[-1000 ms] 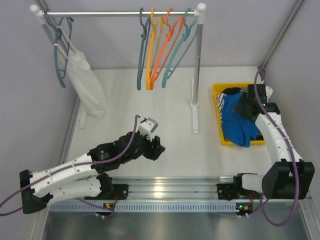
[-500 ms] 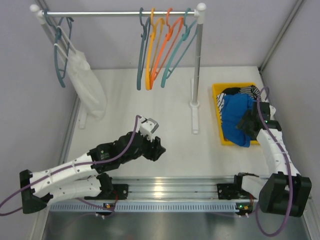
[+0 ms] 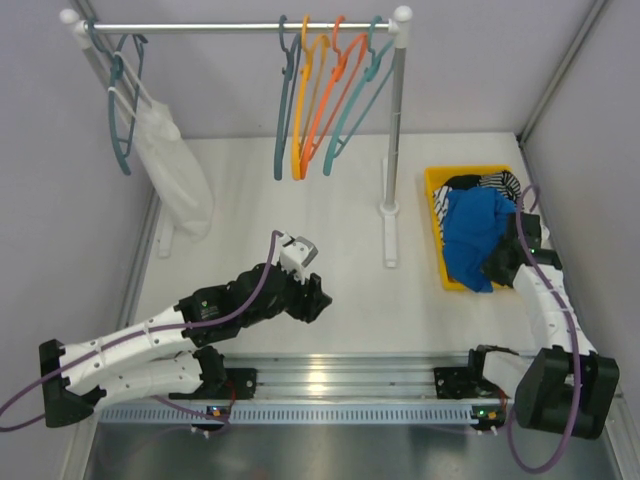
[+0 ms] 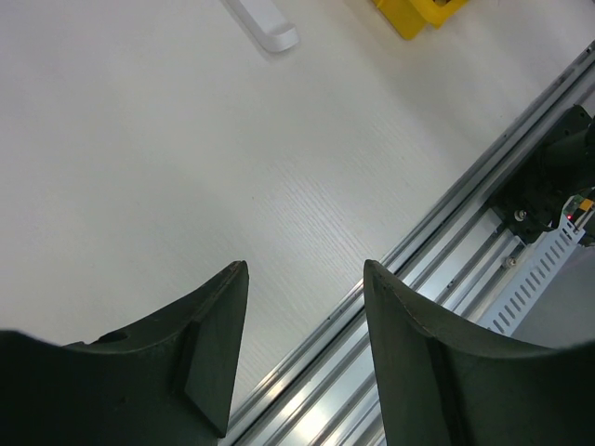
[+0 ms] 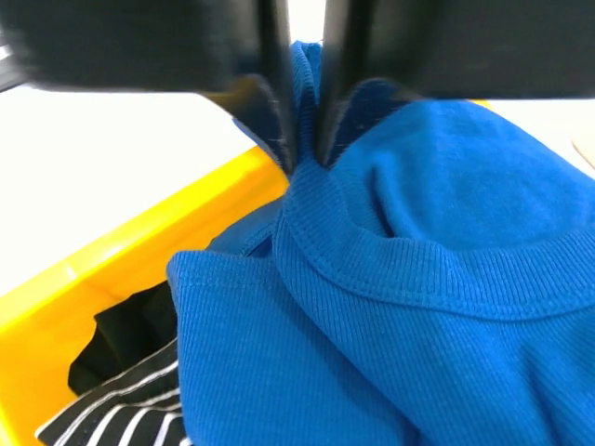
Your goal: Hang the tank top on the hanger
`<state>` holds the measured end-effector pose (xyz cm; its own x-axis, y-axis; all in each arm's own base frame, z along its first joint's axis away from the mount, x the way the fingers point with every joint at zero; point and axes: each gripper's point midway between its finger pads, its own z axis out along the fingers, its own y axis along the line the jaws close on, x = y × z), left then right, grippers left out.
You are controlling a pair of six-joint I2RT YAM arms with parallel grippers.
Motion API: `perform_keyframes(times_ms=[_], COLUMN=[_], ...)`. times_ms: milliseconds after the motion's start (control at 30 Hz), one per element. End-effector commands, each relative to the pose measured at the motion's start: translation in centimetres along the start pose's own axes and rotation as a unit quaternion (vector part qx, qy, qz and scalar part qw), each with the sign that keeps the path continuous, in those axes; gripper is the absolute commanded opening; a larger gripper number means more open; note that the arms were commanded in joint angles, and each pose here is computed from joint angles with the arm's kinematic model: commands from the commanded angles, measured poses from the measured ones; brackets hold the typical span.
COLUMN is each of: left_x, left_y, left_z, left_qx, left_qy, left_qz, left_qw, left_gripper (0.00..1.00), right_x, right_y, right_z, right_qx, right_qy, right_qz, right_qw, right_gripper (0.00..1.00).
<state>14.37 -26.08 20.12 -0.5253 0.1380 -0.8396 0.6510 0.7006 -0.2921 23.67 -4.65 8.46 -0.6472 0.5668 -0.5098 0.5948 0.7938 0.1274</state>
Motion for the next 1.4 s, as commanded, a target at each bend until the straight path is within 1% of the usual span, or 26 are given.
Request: perform_keyframes(times_ms=[0, 33, 67, 100, 167, 200, 267, 300, 367, 400, 500, 567, 600, 633, 667, 700, 733, 767, 800, 867, 900, 1000, 1133, 1267, 1300, 1367], left_x=[-1.2, -1.3, -1.5, -1.7, -2.4, -2.6, -3.4, -4.1, -4.8, -6.0, -7.2, -9.0, -9.3, -10.4, -10.7, -10.2, -11.4, -11.5, -11.2, -12.4, -12.1, -12.2, -11.8, -11.6, -11.1, -11.8], left_y=[-0.7, -0.7, -0.8, -0.8, -1.0, -1.0, -1.1, -1.5, -1.9, -2.4, -3.4, -4.7, -5.3, -6.2, -6.8, -7.4, -8.4, -8.8, -9.5, -10.5, -10.8, -11.0, -9.7, -8.5, -8.3, -8.2], left_z=[-0.3, -0.3, -0.3, -0.3, -0.3, -0.3, -0.2, -0.2, 0.1, 0.1, 0.7, 1.3, 1.6, 2.2, 2.5, 3.7, 3.8, 4.2, 5.3, 5.5, 6.3, 7.9, 10.4, 12.4, 13.3, 13.7], left_qx=[0.017, 0.017, 0.018, 0.018, 0.018, 0.018, 0.016, 0.021, 0.026, 0.037, 0.055, 0.079, 0.093, 0.111, 0.122, 0.133, 0.153, 0.161, 0.173, 0.195, 0.197, 0.190, 0.151, 0.113, 0.102, 0.093], left_qy=[-0.025, -0.025, -0.028, -0.032, -0.043, -0.048, -0.060, -0.072, -0.086, -0.106, -0.131, -0.161, -0.166, -0.183, -0.187, -0.175, -0.193, -0.193, -0.182, -0.199, -0.195, -0.208, -0.224, -0.235, -0.228, -0.236], left_qz=[0.002, 0.002, 0.001, 0.000, -0.006, -0.009, -0.016, -0.021, -0.031, -0.043, -0.059, -0.076, -0.081, -0.086, -0.089, -0.091, -0.099, -0.102, -0.107, -0.116, -0.119, -0.114, -0.102, -0.099, -0.095, -0.096], left_qw=[1.000, 1.000, 0.999, 0.999, 0.999, 0.999, 0.998, 0.997, 0.995, 0.993, 0.988, 0.981, 0.978, 0.973, 0.971, 0.971, 0.964, 0.963, 0.962, 0.953, 0.953, 0.953, 0.958, 0.960, 0.964, 0.963], left_gripper=[0.58, 0.58, 0.58, 0.59, 0.60, 0.61, 0.61, 0.62, 0.63, 0.63, 0.66, 0.66, 0.66, 0.66, 0.67, 0.67, 0.66, 0.66, 0.66, 0.66, 0.67, 0.67, 0.69, 0.70, 0.70, 0.70], right_x=[-2.6, -3.0, -3.4, -5.2, -6.3, -8.1, -9.2, -10.4, -11.1, -12.0, -13.5, -13.4, -14.1, -13.7, -14.3, -14.0, -13.5, -14.5, -14.4, -14.2, -14.2, -13.7, -12.3, -11.6, -11.1, -10.8], right_y=[0.9, 1.1, 1.2, 1.9, 2.5, 3.3, 4.1, 4.7, 5.5, 6.0, 6.9, 7.8, 8.2, 8.8, 9.2, 10.2, 10.7, 10.9, 11.3, 12.7, 13.1, 15.0, 17.3, 18.5, 18.8, 19.0], right_z=[-1.8, -2.4, -3.4, -5.0, -7.1, -9.0, -11.0, -12.9, -14.7, -16.5, -19.5, -20.6, -22.1, -22.6, -23.8, -24.6, -25.1, -26.0, -26.4, -27.7, -28.1, -29.2, -30.5, -31.7, -32.0, -32.3], right_qx=[-0.024, -0.027, -0.031, -0.045, -0.062, -0.077, -0.098, -0.112, -0.133, -0.145, -0.167, -0.188, -0.199, -0.206, -0.210, -0.218, -0.218, -0.205, -0.205, -0.211, -0.214, -0.232, -0.256, -0.271, -0.277, -0.279], right_qy=[-0.039, -0.044, -0.048, -0.071, -0.086, -0.110, -0.121, -0.138, -0.146, -0.160, -0.184, -0.177, -0.192, -0.187, -0.199, -0.202, -0.197, -0.217, -0.218, -0.221, -0.223, -0.220, -0.210, -0.208, -0.205, -0.205], right_qz=[0.011, 0.009, 0.008, 0.010, 0.008, 0.008, 0.004, 0.002, -0.003, -0.005, -0.010, -0.018, -0.019, -0.030, -0.032, -0.048, -0.060, -0.058, -0.066, -0.081, -0.085, -0.101, -0.127, -0.133, -0.138, -0.140], right_qw=[0.999, 0.999, 0.998, 0.996, 0.994, 0.991, 0.988, 0.984, 0.980, 0.976, 0.969, 0.966, 0.961, 0.960, 0.957, 0.954, 0.954, 0.953, 0.952, 0.949, 0.947, 0.942, 0.935, 0.930, 0.928, 0.928], right_gripper=[0.06, 0.02, 0.00, 0.00, 0.00, 0.00, 0.00, 0.00, 0.00, 0.00, 0.00, 0.00, 0.00, 0.00, 0.00, 0.00, 0.00, 0.00, 0.00, 0.00, 0.00, 0.00, 0.00, 0.00, 0.00, 0.00])
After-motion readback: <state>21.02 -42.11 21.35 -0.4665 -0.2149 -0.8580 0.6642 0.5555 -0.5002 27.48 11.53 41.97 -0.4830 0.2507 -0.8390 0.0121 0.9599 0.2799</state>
